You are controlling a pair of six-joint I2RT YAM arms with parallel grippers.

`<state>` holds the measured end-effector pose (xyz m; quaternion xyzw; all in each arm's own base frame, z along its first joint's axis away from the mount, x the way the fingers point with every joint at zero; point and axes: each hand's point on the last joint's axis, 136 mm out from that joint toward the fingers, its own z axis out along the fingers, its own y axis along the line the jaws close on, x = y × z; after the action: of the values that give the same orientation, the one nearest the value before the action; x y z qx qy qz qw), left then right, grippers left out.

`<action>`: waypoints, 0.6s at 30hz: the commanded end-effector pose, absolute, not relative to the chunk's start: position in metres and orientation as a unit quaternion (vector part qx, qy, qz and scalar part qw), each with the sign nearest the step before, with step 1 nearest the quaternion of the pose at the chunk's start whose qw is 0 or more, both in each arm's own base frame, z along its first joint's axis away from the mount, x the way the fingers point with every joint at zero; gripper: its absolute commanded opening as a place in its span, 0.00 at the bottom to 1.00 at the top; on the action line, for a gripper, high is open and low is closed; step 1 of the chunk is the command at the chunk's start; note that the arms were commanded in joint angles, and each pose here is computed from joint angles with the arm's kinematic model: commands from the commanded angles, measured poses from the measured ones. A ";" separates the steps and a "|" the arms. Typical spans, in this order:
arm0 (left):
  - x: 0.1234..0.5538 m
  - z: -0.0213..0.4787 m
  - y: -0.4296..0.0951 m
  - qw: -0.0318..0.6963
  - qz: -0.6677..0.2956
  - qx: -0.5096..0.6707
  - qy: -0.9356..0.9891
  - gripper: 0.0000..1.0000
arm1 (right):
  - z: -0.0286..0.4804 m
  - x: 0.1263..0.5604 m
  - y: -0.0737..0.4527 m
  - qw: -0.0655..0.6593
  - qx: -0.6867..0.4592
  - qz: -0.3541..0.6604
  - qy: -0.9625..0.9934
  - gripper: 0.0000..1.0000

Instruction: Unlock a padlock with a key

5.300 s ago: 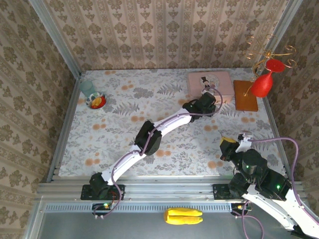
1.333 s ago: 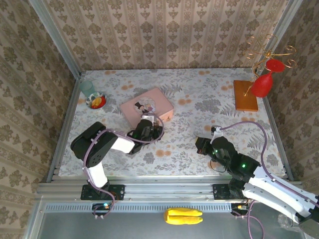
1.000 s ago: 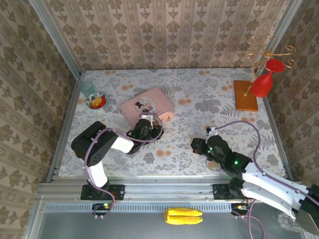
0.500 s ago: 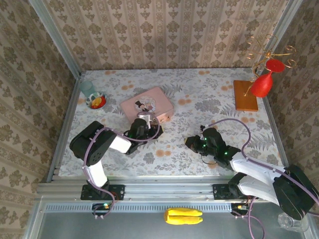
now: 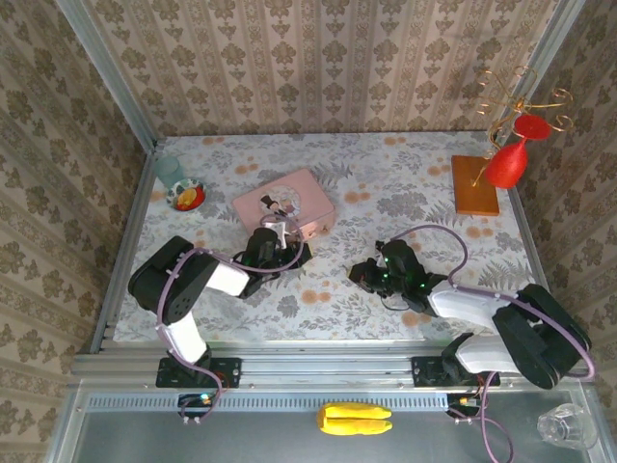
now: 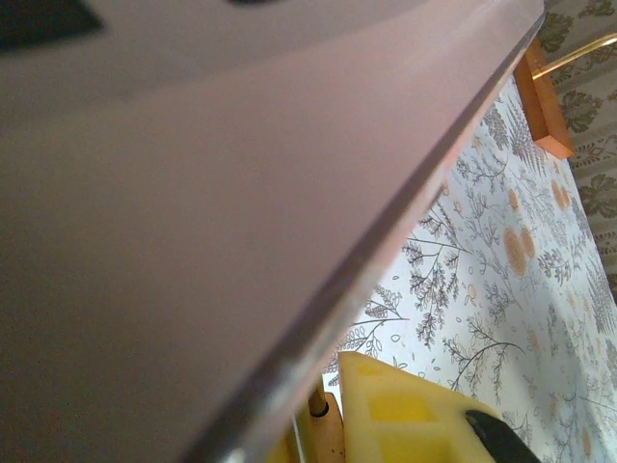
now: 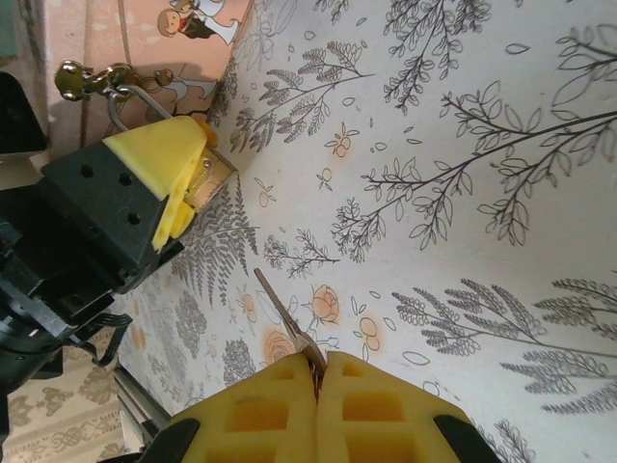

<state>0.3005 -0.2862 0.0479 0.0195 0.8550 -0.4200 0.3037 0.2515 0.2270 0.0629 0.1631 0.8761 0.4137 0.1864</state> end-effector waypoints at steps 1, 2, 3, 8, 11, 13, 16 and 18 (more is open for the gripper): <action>0.308 0.073 -0.282 0.326 -0.443 0.009 0.835 0.01 | 0.071 0.261 0.241 0.188 0.145 0.440 0.866 0.00; 0.309 0.073 -0.281 0.326 -0.441 0.007 0.836 0.01 | 0.072 0.264 0.243 0.189 0.145 0.445 0.863 0.00; 0.309 0.074 -0.281 0.326 -0.441 0.006 0.836 0.01 | 0.064 0.264 0.245 0.181 0.149 0.442 0.866 0.00; 0.313 0.080 -0.282 0.328 -0.452 0.000 0.829 0.01 | 0.051 0.268 0.254 0.160 0.150 0.449 0.866 0.00; 0.314 0.083 -0.282 0.328 -0.459 -0.002 0.826 0.01 | 0.044 0.267 0.255 0.155 0.146 0.442 0.871 0.00; 0.315 0.085 -0.282 0.327 -0.463 -0.003 0.824 0.01 | 0.043 0.267 0.256 0.155 0.141 0.436 0.875 0.00; 0.317 0.085 -0.280 0.326 -0.466 -0.007 0.822 0.01 | 0.039 0.268 0.257 0.153 0.142 0.434 0.877 0.00; 0.318 0.085 -0.280 0.326 -0.468 -0.008 0.821 0.02 | 0.038 0.269 0.260 0.150 0.141 0.437 0.875 0.00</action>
<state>0.3051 -0.2759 0.0509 0.0013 0.8547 -0.4260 0.2966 0.2645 0.2496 0.0320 0.1547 0.8809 0.4219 0.1487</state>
